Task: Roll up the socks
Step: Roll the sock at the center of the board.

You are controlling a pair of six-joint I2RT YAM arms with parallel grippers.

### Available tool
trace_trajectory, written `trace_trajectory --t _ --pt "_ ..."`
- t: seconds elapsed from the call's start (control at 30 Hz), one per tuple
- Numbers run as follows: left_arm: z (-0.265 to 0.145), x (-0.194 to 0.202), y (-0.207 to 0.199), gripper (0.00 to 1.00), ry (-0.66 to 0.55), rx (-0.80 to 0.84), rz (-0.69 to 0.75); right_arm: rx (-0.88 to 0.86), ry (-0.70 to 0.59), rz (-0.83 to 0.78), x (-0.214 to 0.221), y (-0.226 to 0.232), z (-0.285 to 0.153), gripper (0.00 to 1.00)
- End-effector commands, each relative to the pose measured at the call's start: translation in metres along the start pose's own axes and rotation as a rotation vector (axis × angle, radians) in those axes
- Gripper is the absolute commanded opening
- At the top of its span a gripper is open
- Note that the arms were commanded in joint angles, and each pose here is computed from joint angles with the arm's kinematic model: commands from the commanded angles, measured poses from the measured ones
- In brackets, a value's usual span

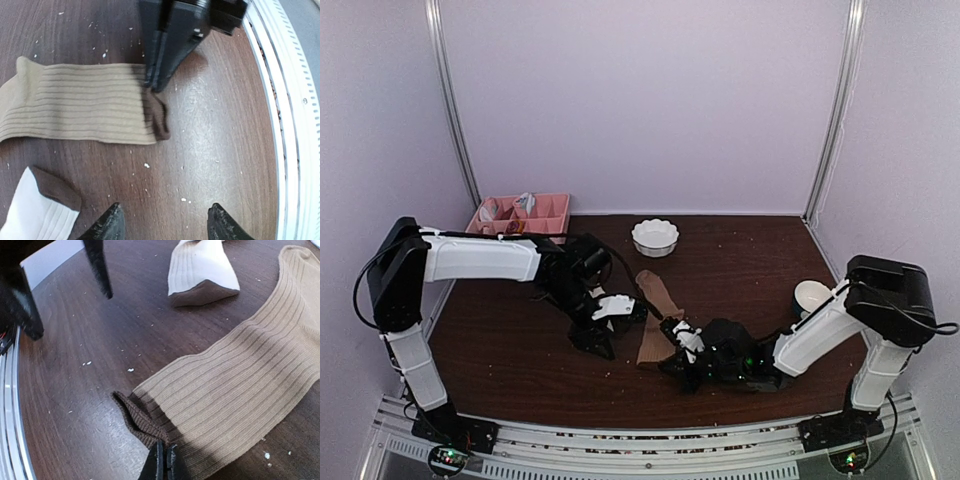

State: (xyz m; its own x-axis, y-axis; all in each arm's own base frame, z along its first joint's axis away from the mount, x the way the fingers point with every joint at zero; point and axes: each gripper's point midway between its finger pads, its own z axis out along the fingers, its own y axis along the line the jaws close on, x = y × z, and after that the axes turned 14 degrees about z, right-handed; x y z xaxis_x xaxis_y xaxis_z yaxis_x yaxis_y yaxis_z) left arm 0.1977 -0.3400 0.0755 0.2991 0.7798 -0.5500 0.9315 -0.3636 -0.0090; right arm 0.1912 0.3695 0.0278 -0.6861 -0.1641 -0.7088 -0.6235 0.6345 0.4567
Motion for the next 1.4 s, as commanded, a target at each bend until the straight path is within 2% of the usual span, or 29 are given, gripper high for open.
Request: trace_trajectory --t 0.0,0.13,0.27,0.57,0.67,0.9,1.37 --pt "0.007 -0.025 0.001 0.57 -0.053 -0.057 0.162 -0.013 0.056 0.151 0.0 -0.007 0.003 0.0" --pt "0.021 -0.027 0.0 0.57 0.001 -0.104 0.27 0.015 0.109 0.246 0.003 -0.018 0.007 0.0" --pt "0.033 -0.03 0.001 0.54 0.043 -0.128 0.366 0.051 0.22 0.374 0.015 -0.03 0.014 0.0" --pt "0.051 -0.031 0.014 0.45 0.107 -0.145 0.455 0.053 0.343 0.57 0.036 -0.039 0.016 0.0" --pt "0.058 -0.025 0.012 0.39 0.138 -0.128 0.482 0.058 0.36 0.59 0.04 -0.041 0.016 0.0" --pt "0.067 -0.02 0.026 0.38 0.186 -0.15 0.486 0.064 0.389 0.602 0.043 -0.042 0.017 0.0" --pt "0.052 -0.035 0.01 0.39 0.111 -0.125 0.486 0.087 0.405 0.622 0.049 -0.046 0.013 0.0"
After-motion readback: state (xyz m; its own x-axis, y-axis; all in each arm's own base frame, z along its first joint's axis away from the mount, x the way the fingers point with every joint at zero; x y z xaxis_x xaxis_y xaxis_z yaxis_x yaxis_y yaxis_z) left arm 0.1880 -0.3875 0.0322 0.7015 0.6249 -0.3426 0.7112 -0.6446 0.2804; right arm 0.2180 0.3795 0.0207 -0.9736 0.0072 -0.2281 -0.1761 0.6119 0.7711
